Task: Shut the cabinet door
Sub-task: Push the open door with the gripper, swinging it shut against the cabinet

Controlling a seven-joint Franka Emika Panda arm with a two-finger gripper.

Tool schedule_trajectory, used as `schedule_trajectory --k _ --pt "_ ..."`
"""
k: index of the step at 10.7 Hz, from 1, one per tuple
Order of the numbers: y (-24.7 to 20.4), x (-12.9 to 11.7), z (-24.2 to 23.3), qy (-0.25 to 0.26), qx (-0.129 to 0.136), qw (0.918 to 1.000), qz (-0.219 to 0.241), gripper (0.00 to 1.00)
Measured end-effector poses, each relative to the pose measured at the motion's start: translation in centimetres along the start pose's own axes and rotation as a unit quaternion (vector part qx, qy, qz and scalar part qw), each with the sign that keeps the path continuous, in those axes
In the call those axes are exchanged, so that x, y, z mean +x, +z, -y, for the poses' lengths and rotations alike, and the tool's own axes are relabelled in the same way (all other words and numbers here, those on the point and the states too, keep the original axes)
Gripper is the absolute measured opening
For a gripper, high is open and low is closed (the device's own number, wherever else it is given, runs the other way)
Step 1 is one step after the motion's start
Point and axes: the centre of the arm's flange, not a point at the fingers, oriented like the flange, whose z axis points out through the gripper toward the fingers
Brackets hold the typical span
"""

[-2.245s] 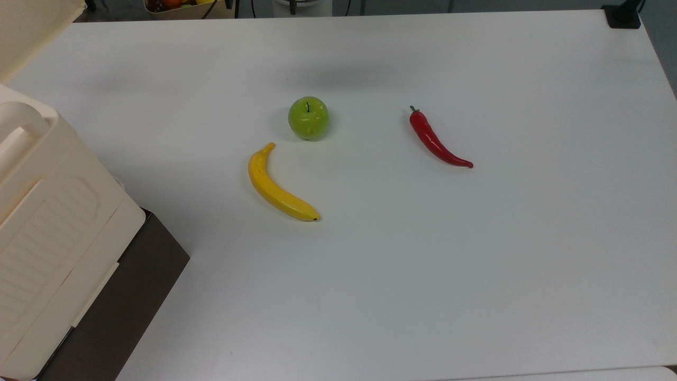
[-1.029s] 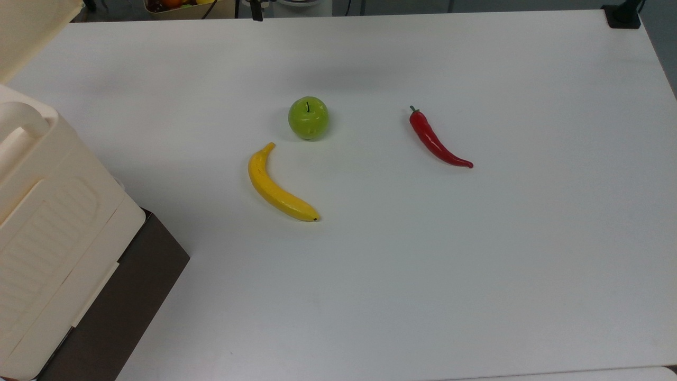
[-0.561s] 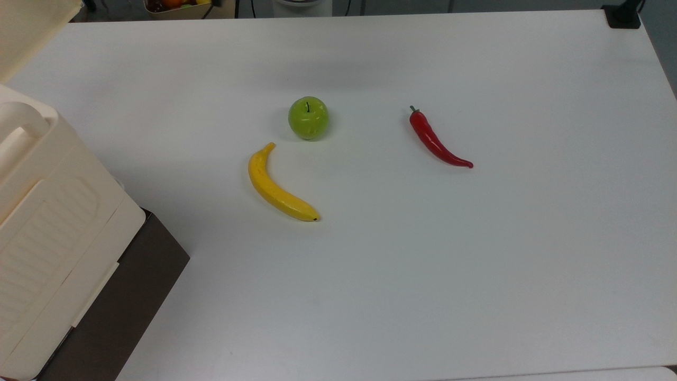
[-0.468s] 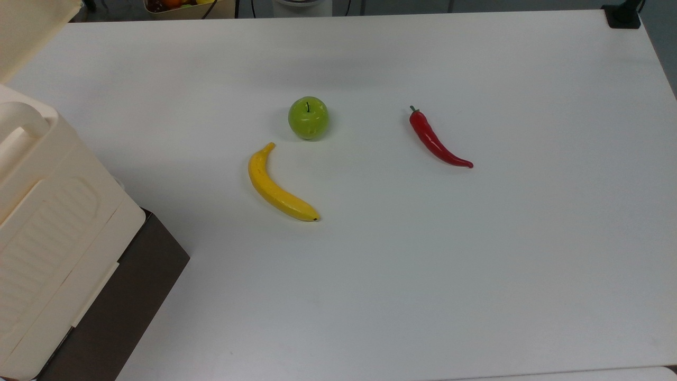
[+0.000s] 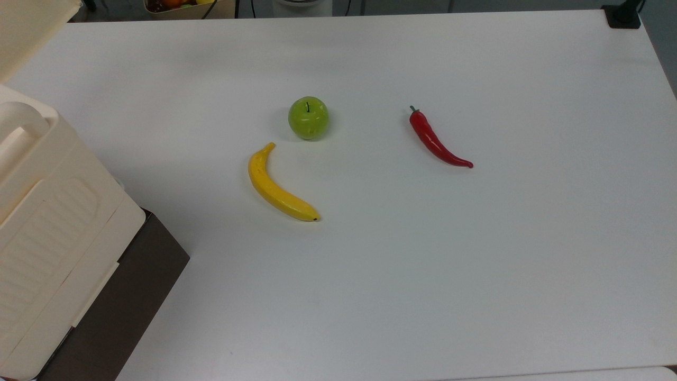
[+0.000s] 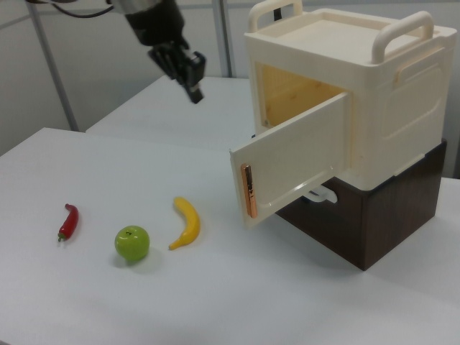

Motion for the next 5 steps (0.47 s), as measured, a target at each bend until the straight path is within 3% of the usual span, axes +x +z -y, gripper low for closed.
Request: schedule_trajectory --k 5 --pt "-0.8 0.9 -9.8 0.074 -0.029 0.995 -0.061 0.01"
